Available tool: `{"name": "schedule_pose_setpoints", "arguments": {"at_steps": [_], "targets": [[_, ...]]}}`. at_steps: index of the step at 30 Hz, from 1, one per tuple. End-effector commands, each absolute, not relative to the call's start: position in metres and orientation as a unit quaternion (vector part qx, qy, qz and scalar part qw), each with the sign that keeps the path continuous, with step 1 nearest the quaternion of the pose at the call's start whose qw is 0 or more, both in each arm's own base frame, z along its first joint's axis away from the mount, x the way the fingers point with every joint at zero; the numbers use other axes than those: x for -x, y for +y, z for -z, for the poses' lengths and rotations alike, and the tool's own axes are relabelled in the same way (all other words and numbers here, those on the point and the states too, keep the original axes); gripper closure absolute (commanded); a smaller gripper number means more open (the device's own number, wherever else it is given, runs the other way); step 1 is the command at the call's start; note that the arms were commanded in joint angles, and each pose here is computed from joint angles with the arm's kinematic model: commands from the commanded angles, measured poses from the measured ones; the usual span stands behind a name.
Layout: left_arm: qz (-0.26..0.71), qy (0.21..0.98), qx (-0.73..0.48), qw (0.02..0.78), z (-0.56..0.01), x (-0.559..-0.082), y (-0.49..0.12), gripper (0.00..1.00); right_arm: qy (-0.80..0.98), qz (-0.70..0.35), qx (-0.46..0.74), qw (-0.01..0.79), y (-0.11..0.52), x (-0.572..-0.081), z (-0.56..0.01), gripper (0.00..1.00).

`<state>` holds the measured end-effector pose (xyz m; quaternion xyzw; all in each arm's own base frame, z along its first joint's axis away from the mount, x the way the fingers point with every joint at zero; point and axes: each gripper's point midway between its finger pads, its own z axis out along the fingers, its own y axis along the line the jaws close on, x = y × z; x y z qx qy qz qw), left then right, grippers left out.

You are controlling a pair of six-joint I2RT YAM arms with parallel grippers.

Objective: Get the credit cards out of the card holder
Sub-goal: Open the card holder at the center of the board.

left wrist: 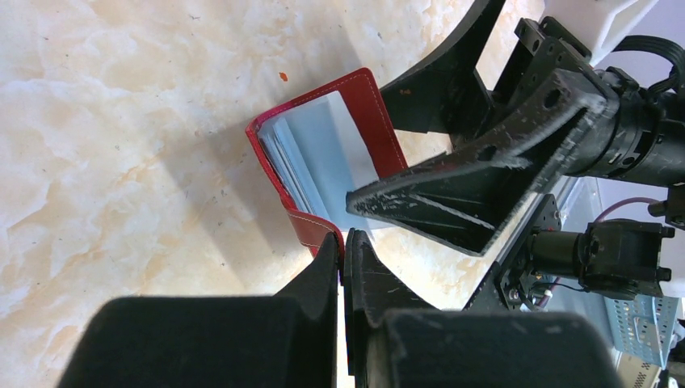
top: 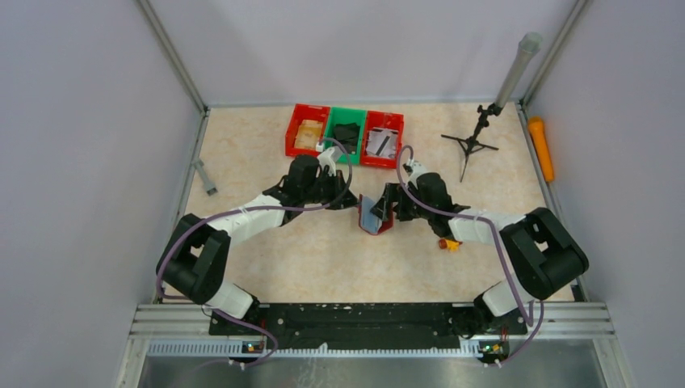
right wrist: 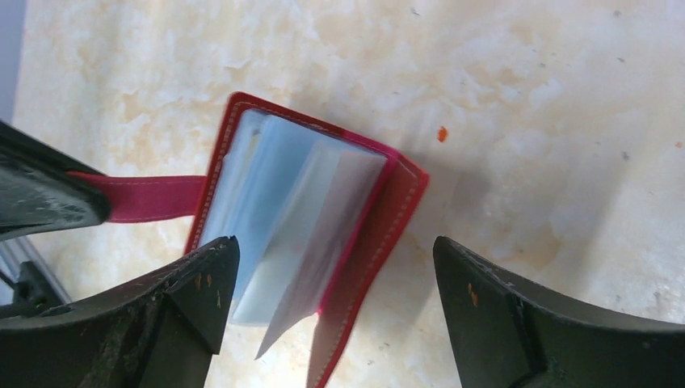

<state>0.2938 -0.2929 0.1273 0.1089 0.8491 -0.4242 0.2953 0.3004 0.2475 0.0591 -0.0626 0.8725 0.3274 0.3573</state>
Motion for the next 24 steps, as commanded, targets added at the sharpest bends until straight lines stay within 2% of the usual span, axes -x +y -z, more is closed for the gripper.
{"name": "schedule_pose_setpoints", "arguments": {"at_steps": [1, 20, 24], "targets": [[0.442, 0.828, -0.12, 0.323, -0.148, -0.297, -0.296, 0.99, 0.831, -0.397, 0.104, 0.376, 0.274, -0.297, -0.089, 0.08], [0.446, 0.827, -0.121, 0.319, -0.148, -0.296, -0.298, 0.99, 0.851, -0.387, 0.121, 0.334, 0.288, -0.295, -0.069, 0.08], [0.445, 0.827, -0.121, 0.321, -0.149, -0.296, -0.297, 0.99, 0.86, -0.369, 0.113, 0.334, 0.284, -0.298, -0.064, 0.15]]}}
